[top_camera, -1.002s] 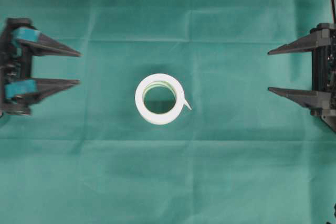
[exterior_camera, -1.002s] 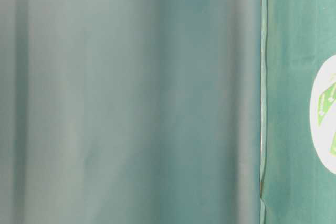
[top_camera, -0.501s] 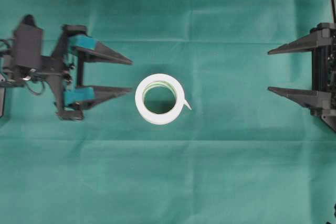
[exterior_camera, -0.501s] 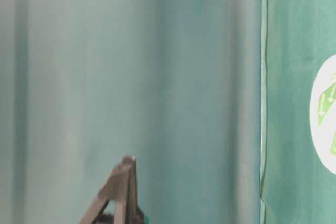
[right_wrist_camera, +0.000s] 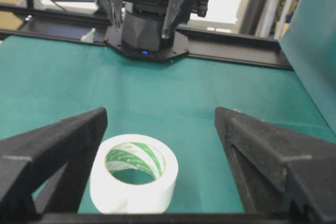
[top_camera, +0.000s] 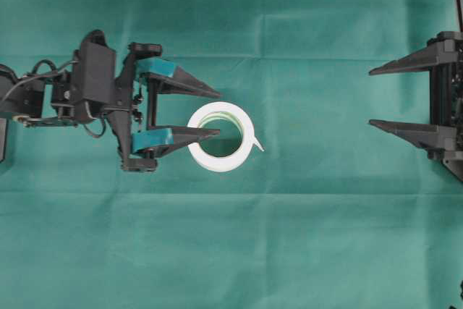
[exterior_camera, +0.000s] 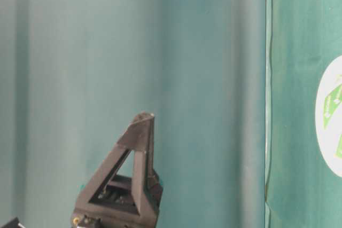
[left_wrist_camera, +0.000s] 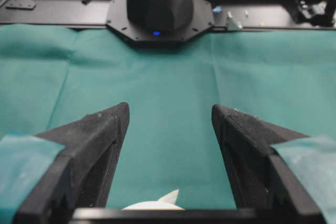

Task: Peel off the duct tape with your right arm.
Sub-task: 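Move the left gripper to the white tape roll, fingers straddling its rim, then close the left gripper on the roll rim and lift it upright, then move the right gripper toward the roll's loose tape end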

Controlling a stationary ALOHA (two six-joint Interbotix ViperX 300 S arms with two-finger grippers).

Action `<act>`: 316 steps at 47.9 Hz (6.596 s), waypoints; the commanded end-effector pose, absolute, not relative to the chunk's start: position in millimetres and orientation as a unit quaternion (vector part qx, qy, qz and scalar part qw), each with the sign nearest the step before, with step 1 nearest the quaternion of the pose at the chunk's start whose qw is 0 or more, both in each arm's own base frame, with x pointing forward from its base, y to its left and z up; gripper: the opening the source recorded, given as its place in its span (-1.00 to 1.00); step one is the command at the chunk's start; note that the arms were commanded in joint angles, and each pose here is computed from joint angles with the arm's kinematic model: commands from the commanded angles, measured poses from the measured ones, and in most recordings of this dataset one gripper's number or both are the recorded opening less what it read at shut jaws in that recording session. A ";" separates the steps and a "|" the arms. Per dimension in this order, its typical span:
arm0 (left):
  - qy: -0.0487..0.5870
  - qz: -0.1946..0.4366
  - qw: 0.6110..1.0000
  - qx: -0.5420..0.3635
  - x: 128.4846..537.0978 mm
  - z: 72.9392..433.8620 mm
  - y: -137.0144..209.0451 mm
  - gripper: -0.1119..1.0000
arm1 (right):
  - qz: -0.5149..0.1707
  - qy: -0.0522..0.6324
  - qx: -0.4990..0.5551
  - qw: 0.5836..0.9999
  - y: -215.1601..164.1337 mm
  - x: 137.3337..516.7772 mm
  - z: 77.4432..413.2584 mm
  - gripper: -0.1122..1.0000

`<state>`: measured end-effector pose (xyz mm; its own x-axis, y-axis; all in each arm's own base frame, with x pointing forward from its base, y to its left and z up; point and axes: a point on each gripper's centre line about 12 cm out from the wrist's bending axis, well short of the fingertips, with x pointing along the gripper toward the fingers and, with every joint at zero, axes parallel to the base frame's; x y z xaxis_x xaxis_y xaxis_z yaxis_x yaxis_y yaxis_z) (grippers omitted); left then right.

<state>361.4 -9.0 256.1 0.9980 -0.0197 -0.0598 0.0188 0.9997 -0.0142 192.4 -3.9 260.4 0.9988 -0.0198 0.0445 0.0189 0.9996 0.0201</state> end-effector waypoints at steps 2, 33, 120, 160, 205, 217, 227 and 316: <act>0.019 -0.014 1.000 -0.008 366.9 269.9 -12.5 0.42 | -0.009 -0.028 0.010 1.000 -3.9 194.4 264.3 0.38; 0.239 -0.046 0.970 -0.005 391.8 273.5 -40.1 0.42 | -0.010 -0.025 0.010 1.000 -4.2 194.3 263.2 0.38; 0.437 -0.046 0.898 0.012 428.6 127.2 -48.0 0.42 | -0.005 -0.025 0.010 1.000 -2.1 194.9 262.8 0.37; 0.468 -0.052 0.882 0.021 427.9 124.8 -53.3 -0.40 | -0.006 -0.024 0.011 1.000 -2.4 194.5 261.1 0.38; 0.378 -0.070 0.921 0.061 431.4 269.5 -48.4 -0.40 | -0.005 -0.022 0.011 1.000 -2.1 192.3 256.2 0.38; 0.400 -0.063 0.911 0.072 433.7 290.2 -35.7 -0.40 | -0.006 -0.022 0.011 1.000 -2.4 191.9 255.8 0.37; 0.398 -0.052 0.913 0.068 437.1 295.4 -24.5 -0.40 | -0.006 -0.018 0.011 1.000 -2.4 192.5 254.6 0.38; 0.397 -0.042 0.915 0.065 446.2 296.8 -14.7 -0.40 | -0.016 0.050 0.026 0.998 -9.3 300.5 240.5 0.32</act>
